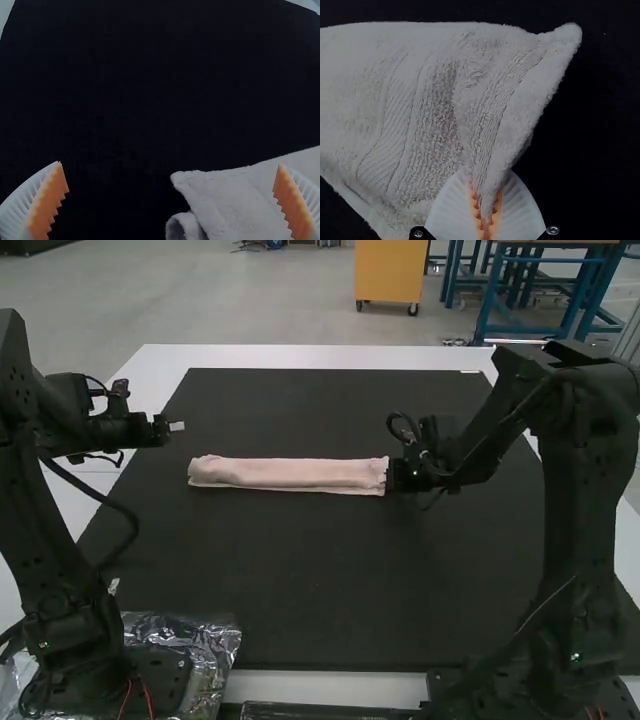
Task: Fold the towel.
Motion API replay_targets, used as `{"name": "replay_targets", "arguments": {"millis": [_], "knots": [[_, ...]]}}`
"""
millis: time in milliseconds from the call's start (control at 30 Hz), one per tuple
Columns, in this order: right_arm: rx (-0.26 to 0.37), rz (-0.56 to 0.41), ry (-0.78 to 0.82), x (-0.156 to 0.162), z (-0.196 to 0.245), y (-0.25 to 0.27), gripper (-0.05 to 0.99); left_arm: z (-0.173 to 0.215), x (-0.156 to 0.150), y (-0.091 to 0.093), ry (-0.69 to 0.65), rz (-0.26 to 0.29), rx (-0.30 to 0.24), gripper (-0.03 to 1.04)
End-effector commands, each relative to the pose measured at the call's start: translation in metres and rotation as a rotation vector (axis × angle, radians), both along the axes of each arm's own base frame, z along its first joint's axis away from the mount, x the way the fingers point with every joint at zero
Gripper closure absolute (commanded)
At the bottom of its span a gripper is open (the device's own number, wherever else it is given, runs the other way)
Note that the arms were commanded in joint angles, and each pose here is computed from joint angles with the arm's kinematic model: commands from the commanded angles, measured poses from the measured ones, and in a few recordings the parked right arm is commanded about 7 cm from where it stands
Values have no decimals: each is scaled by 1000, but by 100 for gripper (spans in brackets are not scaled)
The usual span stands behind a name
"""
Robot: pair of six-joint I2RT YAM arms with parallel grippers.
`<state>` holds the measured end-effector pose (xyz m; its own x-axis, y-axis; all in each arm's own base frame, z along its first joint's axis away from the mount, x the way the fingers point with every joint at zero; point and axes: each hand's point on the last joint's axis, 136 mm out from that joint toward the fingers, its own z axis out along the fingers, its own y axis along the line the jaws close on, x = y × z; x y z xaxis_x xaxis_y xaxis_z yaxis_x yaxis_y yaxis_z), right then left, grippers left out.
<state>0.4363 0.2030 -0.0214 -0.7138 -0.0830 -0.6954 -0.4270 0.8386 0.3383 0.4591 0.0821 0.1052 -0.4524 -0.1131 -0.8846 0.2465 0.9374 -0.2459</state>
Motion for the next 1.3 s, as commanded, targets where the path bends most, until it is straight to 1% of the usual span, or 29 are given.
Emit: {"name": "replay_targets", "arguments": {"millis": [0, 67, 133, 200, 300, 367, 433, 533, 633, 667, 733, 800, 900, 1100, 1267], "knots": [[37, 113, 127, -34, -32, 26, 96, 19, 6, 5, -48, 2, 35, 4], [47, 110, 129, -32, -24, 20, 96, 19, 5, 5, -46, -2, 43, 4], [40, 97, 124, -29, -15, 6, 96, 20, 5, 5, -51, -5, 50, 4], [43, 62, 105, -25, -3, -12, 96, 25, 6, 4, -61, -3, 60, 4], [49, 6, 57, -16, 21, -39, 96, 30, 8, 8, -75, 9, 91, 4], [45, -21, 36, -12, 35, -54, 96, 33, 10, 9, -84, 11, 97, 4], [34, -39, 12, -9, 47, -69, 96, 34, 12, 13, -85, 27, 112, 4], [21, -61, -6, -7, 62, -85, 96, 35, 14, 8, -87, 22, 120, 4], [21, -70, -39, -3, 81, -92, 96, 34, 16, -1, -87, -1, 132, 4], [23, -68, -45, -3, 86, -91, 96, 33, 16, -5, -88, -10, 137, 4], [29, -55, -55, -1, 95, -86, 96, 32, 17, -6, -86, -10, 155, 4], [44, -35, -54, -1, 101, -75, 96, 30, 17, -5, -88, -6, 188, 4], [65, 2, -55, -3, 109, -52, 96, 27, 17, -6, -88, -4, 210, 4], [126, 92, -66, -14, 123, 13, 96, 26, 18, -10, -91, -9, 213, 4], [147, 164, -67, -19, 125, 58, 96, 25, 17, -7, -90, -6, 223, 4]]}}
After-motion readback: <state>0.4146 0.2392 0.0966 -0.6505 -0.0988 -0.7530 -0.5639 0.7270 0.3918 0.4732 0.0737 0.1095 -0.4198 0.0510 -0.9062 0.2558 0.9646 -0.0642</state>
